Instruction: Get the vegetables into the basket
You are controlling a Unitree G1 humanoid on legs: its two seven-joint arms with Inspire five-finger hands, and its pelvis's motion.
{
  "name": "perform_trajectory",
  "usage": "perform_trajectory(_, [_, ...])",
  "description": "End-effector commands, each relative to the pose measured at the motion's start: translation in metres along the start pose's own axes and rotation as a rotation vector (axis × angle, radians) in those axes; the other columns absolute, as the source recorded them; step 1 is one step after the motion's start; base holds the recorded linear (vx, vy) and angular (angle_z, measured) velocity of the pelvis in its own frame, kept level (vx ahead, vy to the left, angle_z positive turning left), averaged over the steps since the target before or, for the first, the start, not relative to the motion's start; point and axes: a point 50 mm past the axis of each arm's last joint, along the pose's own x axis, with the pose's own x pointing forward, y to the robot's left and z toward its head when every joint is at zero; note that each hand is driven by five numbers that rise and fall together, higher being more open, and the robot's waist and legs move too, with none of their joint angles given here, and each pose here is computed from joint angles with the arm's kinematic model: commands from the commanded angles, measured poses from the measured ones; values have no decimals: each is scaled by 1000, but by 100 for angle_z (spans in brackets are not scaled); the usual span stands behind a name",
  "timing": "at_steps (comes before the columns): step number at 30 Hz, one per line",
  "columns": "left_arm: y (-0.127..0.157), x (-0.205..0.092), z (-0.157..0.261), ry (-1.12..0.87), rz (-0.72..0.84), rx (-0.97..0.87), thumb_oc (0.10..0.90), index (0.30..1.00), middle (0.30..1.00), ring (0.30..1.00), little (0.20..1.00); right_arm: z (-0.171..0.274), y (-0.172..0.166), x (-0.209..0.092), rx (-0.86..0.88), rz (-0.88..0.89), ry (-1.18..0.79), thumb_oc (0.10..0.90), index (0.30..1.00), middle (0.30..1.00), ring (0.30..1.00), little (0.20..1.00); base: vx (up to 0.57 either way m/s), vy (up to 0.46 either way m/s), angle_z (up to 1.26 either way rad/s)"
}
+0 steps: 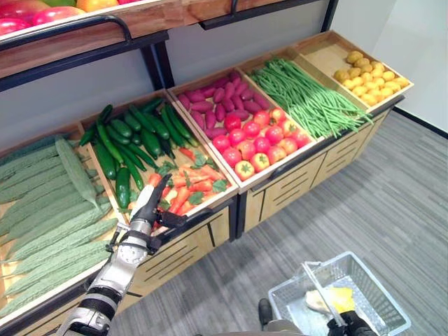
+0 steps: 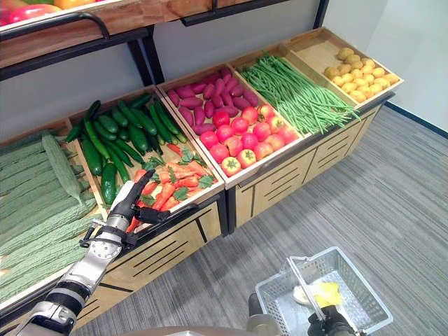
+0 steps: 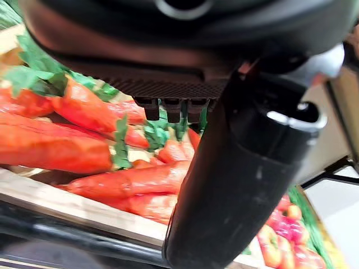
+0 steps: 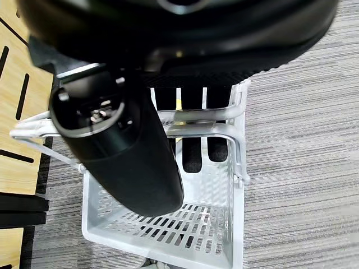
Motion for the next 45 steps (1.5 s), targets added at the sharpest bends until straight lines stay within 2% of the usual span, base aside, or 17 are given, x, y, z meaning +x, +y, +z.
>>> perform_trajectory(1, [42,33,56,-216,162,62,900,1000,1000,1000,1000,16,-1,2,-15,-22,-60,400,300,300,300,300,0,0,0])
perform_trajectory(7, [32,38,52,-180,145,72,900,1000,1000,1000,1000,19,-4,3,-15,-37,-68,400,300,300,300,300,-2,-5,-1])
perform_trajectory(8, [31,39,52,-179,141,81,682,695,695,695,695,19,-5,3,-15,-40,-70,400,300,300,300,300,0,0,0])
perform_trajectory(9, [31,39,52,-179,141,81,629,621,621,621,621,19,-5,3,-15,-40,-70,400,300,300,300,300,0,0,0])
perform_trajectory(10, [29,40,51,-169,141,91,400,300,300,300,300,20,-5,3,-15,-45,-73,400,300,300,300,300,0,0,0])
perform_trajectory(30, [43,42,59,-208,193,134,400,300,300,300,300,12,6,1,-19,-19,-54,400,300,300,300,300,5,0,0])
perform_trajectory(31, [47,41,57,-205,204,142,435,349,349,349,349,12,7,0,-20,-18,-56,400,300,300,300,300,0,0,0])
perform_trajectory(33, [55,41,59,-210,232,152,441,358,358,358,358,10,7,0,-18,-15,-50,400,300,300,300,300,0,0,0])
perform_trajectory(41, [87,42,78,-291,292,262,400,300,300,300,300,8,4,0,-24,-15,-47,400,300,300,300,300,1,3,1])
perform_trajectory(45, [105,38,90,-352,314,350,400,300,300,300,300,9,3,1,-20,-15,-52,400,300,300,300,300,3,12,3])
